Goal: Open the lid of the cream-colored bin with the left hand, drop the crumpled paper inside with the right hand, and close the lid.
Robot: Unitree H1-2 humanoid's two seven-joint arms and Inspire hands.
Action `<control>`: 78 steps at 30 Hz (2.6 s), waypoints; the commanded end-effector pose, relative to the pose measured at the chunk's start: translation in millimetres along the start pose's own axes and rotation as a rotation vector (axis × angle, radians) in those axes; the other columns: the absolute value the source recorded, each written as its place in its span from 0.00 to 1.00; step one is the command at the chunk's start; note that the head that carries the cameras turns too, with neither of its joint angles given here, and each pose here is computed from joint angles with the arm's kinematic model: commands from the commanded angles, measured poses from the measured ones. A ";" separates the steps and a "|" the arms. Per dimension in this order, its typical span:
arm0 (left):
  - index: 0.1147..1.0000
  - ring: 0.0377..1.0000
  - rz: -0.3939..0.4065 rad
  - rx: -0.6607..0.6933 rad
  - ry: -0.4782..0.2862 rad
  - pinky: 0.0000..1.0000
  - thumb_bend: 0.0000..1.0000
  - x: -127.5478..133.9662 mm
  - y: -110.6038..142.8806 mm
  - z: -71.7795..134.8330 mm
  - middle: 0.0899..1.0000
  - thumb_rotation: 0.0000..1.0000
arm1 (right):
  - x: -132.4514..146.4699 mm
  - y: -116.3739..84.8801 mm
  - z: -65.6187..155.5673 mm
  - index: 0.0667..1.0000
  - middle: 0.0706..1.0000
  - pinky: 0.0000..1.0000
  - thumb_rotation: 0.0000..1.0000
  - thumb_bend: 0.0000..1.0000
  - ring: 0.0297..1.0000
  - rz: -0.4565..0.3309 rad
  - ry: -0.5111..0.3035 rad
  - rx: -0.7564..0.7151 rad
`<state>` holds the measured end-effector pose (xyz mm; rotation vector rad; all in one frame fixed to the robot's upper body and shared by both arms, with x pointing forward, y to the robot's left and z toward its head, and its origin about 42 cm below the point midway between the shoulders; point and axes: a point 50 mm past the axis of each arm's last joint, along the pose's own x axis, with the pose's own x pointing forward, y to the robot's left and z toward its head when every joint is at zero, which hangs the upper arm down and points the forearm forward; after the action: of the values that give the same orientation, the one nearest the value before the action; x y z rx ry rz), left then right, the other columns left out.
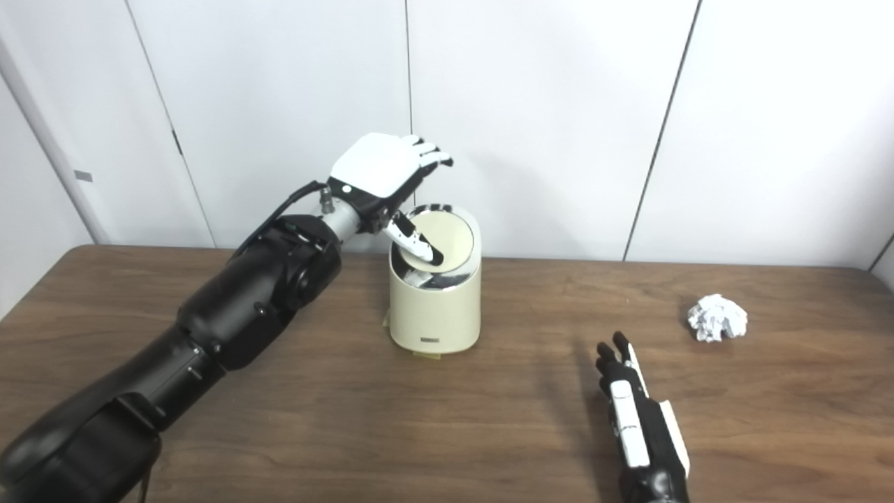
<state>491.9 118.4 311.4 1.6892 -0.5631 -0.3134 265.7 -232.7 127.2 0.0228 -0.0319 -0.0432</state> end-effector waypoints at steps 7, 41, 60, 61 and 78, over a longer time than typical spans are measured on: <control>0.90 0.91 -0.033 -0.159 0.029 0.84 0.88 -12.3 7.8 -3.6 0.89 0.15 | 8.4 2.6 16.2 1.00 0.95 0.98 0.94 0.54 0.95 0.009 -0.078 0.004; 0.93 0.90 0.376 -1.435 0.402 0.87 0.38 -245.3 -60.9 -13.9 0.90 0.74 | 14.8 -18.8 24.0 0.97 0.94 0.99 0.87 0.56 0.96 -0.015 -0.097 0.037; 0.97 0.95 0.329 -1.641 0.524 0.96 0.46 -277.1 -126.1 25.6 0.96 0.74 | 34.3 -81.8 87.2 0.95 0.94 0.88 0.43 0.61 0.91 -0.220 -0.238 -0.077; 0.98 0.95 0.334 -1.639 0.525 0.96 0.49 -277.4 -125.4 22.8 0.96 0.75 | 35.9 -86.8 91.0 0.93 0.92 0.85 0.40 0.65 0.90 -0.259 -0.243 -0.113; 0.98 0.94 0.365 -1.664 0.543 0.95 0.40 -292.8 -113.6 -0.6 0.93 0.76 | 88.2 -132.6 132.6 0.89 0.89 0.84 0.16 0.84 0.88 -0.452 -0.199 -0.813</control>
<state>262.3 284.3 151.8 -0.0195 0.0208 0.0186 334.4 -366.0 237.6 -0.7388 -0.1623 -0.4861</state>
